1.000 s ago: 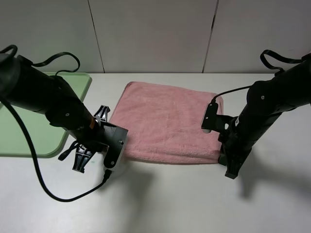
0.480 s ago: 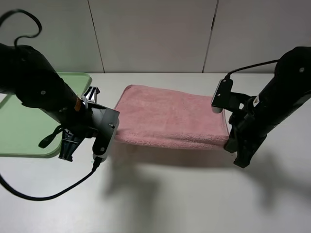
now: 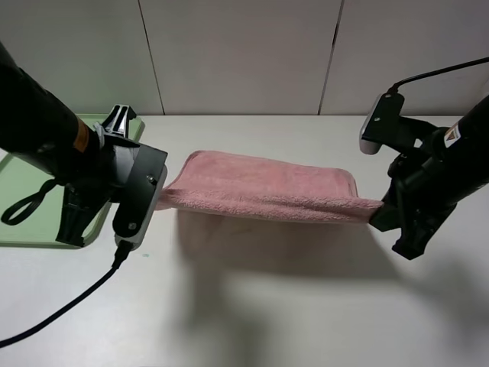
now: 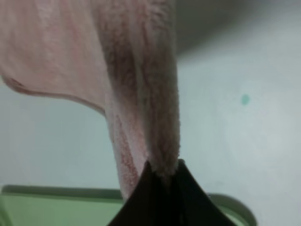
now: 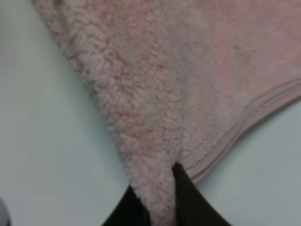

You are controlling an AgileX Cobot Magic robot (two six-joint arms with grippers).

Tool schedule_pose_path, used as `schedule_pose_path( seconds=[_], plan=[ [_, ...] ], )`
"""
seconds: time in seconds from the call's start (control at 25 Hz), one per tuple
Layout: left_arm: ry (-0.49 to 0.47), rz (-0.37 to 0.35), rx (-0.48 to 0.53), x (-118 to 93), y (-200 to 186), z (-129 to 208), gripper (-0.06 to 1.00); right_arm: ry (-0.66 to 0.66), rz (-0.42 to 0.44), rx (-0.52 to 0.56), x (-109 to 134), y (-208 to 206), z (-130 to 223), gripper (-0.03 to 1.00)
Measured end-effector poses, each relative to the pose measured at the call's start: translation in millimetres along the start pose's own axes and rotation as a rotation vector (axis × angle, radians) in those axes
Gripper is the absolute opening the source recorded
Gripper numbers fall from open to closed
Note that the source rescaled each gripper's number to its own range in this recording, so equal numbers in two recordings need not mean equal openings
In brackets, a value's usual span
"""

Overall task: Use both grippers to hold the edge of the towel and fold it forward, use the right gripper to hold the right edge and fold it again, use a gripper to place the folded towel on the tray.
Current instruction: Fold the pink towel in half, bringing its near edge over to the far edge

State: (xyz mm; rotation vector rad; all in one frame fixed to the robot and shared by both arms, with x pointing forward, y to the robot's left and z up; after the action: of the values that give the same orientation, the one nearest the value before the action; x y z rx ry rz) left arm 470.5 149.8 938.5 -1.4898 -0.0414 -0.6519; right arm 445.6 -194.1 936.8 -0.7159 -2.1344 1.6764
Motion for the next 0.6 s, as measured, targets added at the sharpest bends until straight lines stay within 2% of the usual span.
schedule_pose_path(
  seconds=[0.16, 0.44, 0.6],
  plan=[
    [-0.022, -0.024, 0.015, -3.4, -13.8, -9.1, 0.00, 0.029, 0.005, -0.014, 6.2, -17.2, 6.1, 0.00],
    [-0.071, 0.016, 0.049, -17.1, -22.6, -21.8, 0.00, 0.070, 0.005, -0.055, 19.3, -45.2, 16.9, 0.00],
    [-0.116, 0.003, 0.041, -21.1, -32.5, -28.9, 0.00, 0.079, -0.001, -0.072, 28.2, -59.5, 25.2, 0.00]
  ],
)
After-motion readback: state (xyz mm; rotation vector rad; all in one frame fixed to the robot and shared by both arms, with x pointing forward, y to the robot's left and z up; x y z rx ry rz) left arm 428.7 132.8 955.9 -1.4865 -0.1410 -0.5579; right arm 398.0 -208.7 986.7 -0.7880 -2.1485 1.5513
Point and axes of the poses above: a point on each arm's last joint axis where the gripper is mounted, y pointing out along that axis toward the gripper, x along the wrist's bending axis when the last joint is at zero, z = x × y, the point moved 6 cm from there along y, pointing out along that axis toward the gripper, and after that the axes turned 6 degrees about y, right-handed, at the moved point
